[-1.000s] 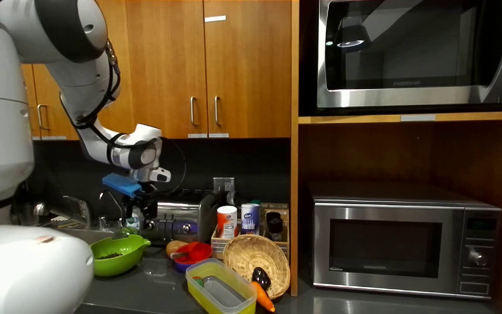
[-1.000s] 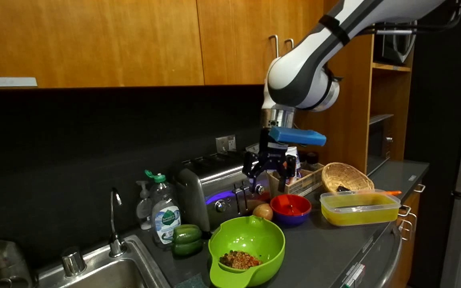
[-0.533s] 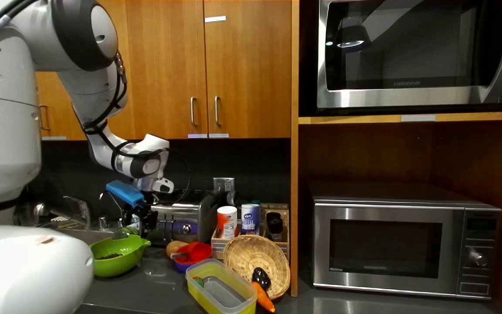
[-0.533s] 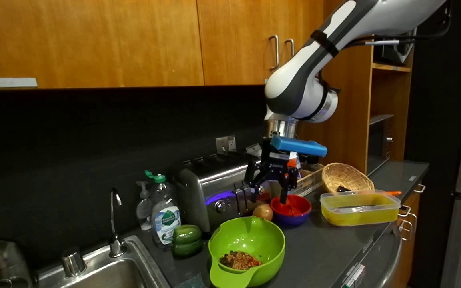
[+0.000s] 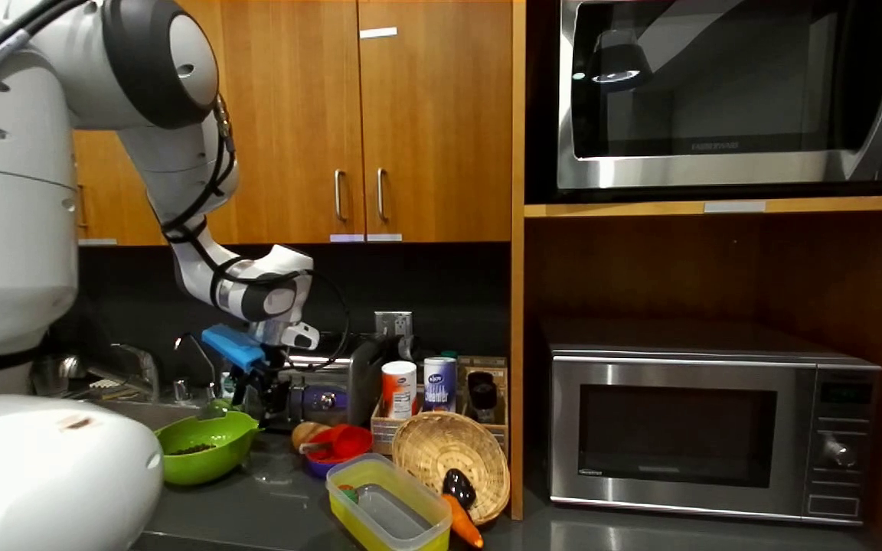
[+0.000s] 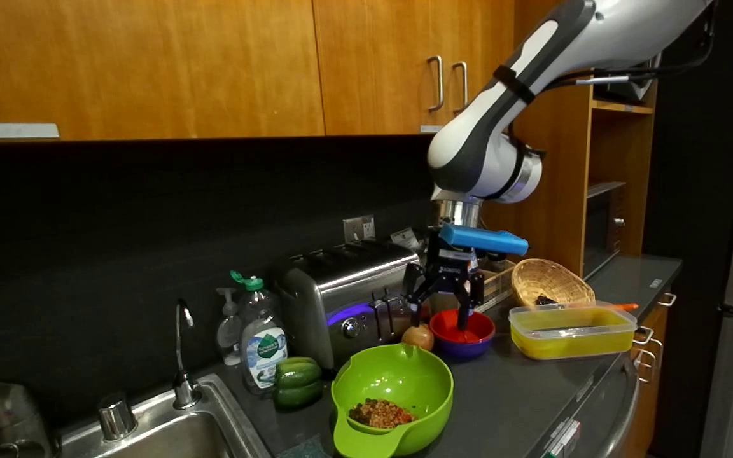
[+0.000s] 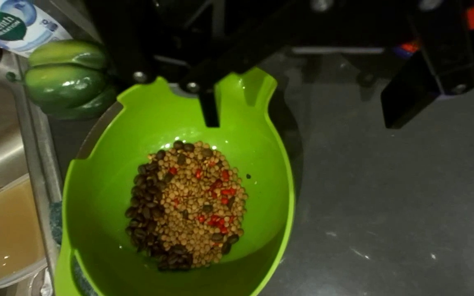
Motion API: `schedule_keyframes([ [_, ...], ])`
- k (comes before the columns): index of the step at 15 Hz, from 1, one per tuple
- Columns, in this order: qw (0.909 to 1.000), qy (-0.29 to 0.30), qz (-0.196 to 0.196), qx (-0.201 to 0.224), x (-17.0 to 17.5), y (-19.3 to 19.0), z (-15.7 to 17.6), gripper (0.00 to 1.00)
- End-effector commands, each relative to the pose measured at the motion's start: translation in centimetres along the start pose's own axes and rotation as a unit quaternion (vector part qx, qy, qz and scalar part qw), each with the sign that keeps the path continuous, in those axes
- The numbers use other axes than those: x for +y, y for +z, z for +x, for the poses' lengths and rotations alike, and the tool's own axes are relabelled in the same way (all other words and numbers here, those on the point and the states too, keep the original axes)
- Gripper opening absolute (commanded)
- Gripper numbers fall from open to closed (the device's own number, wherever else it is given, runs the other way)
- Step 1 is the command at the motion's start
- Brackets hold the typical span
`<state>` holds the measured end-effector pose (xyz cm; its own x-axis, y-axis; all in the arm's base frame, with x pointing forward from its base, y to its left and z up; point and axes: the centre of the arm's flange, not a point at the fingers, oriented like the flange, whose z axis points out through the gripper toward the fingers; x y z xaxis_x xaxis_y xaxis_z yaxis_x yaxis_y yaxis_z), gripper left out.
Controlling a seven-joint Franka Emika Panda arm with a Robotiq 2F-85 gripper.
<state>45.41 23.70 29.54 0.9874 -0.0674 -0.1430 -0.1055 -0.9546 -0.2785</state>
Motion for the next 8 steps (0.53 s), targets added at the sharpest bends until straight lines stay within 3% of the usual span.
schedule_keyframes([
  [1, 0.9998, 0.021, 0.001, -0.003, 1.0, 0.0, 0.2, 1.00],
  [8, 0.9970, 0.077, -0.004, -0.002, 2.9, 0.3, 1.9, 1.00],
])
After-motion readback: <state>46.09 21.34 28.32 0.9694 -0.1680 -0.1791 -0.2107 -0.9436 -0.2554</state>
